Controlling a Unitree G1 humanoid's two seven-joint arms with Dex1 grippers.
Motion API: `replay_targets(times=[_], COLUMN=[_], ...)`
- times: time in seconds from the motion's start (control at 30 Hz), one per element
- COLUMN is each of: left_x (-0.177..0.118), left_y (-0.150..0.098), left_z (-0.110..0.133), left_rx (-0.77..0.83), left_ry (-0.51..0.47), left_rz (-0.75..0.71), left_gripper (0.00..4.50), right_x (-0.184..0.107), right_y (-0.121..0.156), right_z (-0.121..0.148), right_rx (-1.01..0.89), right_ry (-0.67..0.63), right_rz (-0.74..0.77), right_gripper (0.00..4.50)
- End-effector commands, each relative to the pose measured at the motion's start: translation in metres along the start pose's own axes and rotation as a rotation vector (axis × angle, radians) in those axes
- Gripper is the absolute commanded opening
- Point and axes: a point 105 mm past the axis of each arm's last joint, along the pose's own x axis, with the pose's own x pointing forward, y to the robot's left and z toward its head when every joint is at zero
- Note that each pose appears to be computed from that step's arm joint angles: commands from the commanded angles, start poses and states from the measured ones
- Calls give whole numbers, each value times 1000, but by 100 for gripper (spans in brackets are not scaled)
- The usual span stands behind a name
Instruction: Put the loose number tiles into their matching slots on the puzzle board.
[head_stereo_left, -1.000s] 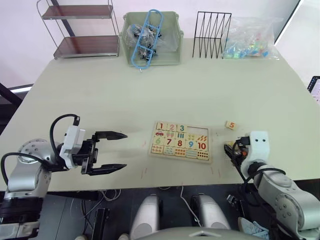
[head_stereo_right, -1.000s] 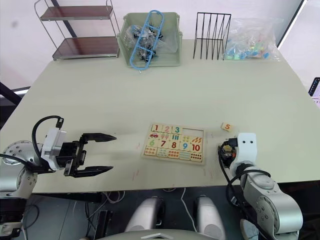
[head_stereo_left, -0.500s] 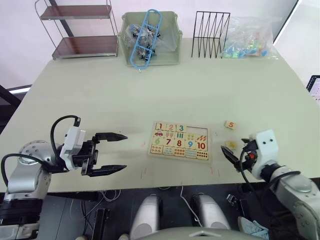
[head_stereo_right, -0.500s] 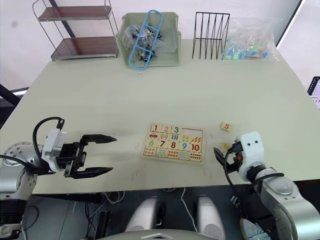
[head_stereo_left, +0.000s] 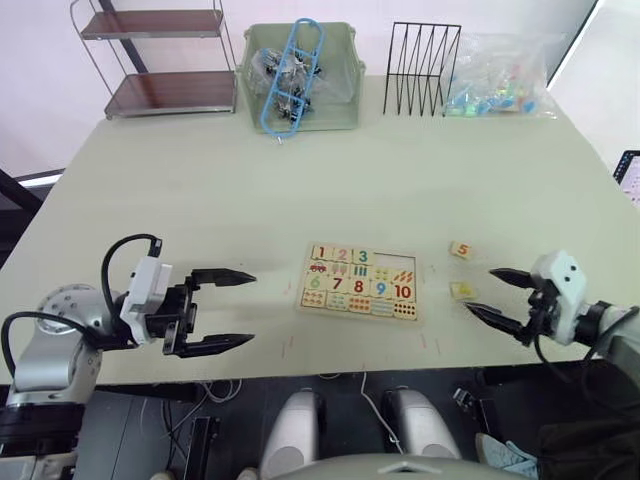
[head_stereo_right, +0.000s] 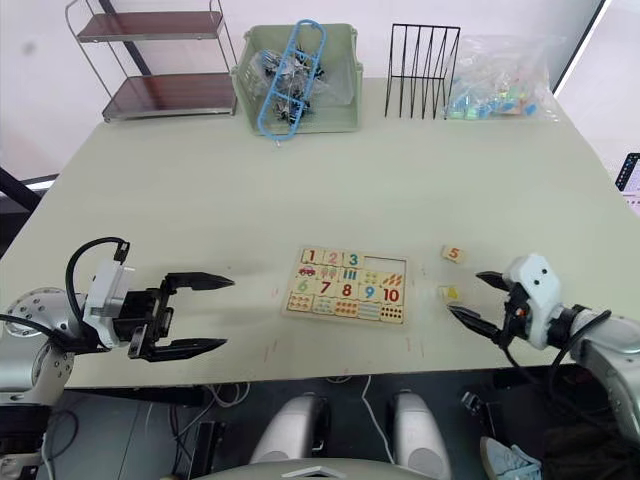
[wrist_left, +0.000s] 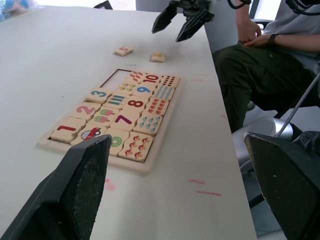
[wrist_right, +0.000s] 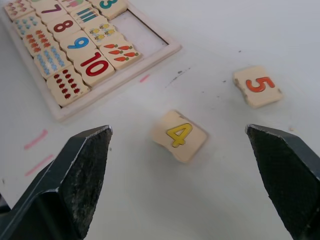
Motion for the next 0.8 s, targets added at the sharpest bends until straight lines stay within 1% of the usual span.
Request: replay_targets(times=[0.03,0.17,0.27,0.4,0.53,0.8], left_x=[-2,-2,-1,-1,-3,-2], left_y=[2,4,4,4,3,0], left_z=[10,10,10,10,11,10], left_rx=[47,45,44,49,49,46], left_ry=[-20,-21,-19,-12,-5,-3], left_rz=[20,27,19,6,-6,-15], left_gripper=[450,450,450,450,450,450], right_x=[-1,2,8,15,19,25], right_y=[-2,-7,-11,-17,-25,-31], right_z=[4,3,0,-5,-6,-12], right_rx=[-91,-139,-221,-318,-353,-421], right_ry=[-4,-1,33,51,64,141], right_rz=[80,184,294,377,419,497], right_gripper=[448,448,448,448,448,448])
